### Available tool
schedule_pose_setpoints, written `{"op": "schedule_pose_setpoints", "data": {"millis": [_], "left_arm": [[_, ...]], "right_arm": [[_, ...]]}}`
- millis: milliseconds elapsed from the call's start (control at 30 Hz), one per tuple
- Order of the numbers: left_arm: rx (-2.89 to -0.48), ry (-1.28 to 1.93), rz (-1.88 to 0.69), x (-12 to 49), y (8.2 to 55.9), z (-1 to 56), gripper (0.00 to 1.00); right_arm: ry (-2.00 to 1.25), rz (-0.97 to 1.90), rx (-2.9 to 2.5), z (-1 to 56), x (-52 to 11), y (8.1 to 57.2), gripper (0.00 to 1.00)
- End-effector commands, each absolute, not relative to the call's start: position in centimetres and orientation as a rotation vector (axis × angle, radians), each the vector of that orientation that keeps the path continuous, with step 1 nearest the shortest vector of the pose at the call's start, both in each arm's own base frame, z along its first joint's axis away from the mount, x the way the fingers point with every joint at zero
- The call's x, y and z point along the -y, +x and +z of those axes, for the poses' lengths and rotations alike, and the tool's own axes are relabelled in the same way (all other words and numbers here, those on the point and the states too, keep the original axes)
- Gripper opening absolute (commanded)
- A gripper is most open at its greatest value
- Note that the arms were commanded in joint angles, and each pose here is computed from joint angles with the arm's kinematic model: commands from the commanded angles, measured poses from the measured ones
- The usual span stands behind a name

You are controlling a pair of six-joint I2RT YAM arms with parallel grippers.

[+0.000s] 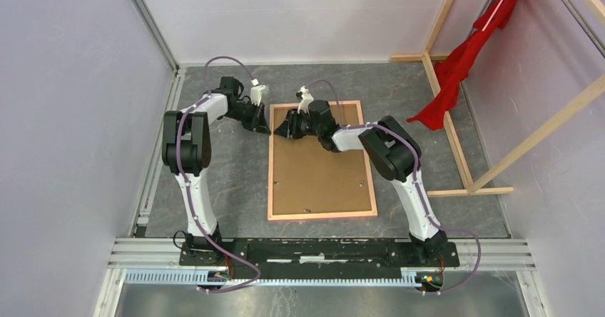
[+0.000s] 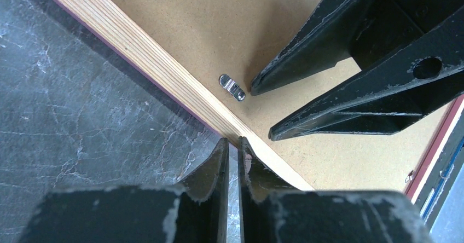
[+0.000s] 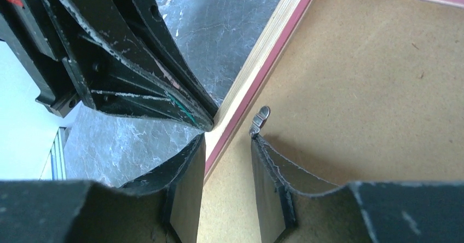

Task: Put the photo into the frame
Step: Install the photo frame at the center of the board.

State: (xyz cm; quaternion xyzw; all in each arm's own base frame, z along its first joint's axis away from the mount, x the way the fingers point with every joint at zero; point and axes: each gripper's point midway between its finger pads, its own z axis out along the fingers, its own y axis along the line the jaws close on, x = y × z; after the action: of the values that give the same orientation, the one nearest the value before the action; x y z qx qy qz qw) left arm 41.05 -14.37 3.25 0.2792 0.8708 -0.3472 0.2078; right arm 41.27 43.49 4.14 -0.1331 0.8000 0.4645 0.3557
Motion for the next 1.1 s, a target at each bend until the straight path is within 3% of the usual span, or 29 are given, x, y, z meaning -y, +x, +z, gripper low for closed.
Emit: {"op": "schedule_pose_setpoints", "data": {"millis": [0, 767, 1067], "left_arm": [[-2.477, 0.880, -0.915, 14.8, 39.8, 0.8, 0.15], [-2.468, 0.893, -0.913, 14.8, 39.8, 0.8, 0.14], [-2.471, 0.896, -0.902, 14.6, 39.8, 0.8, 0.14]], "right_arm": [[-0.334, 1.186, -2.104, 2.7, -44.2, 41.6, 0.43], [-0.324, 1.211, -2.126, 1.0, -45.2, 42.0, 0.42], [-0.362, 1.252, -2.056, 3.2, -44.8, 43.1, 0.42]]}}
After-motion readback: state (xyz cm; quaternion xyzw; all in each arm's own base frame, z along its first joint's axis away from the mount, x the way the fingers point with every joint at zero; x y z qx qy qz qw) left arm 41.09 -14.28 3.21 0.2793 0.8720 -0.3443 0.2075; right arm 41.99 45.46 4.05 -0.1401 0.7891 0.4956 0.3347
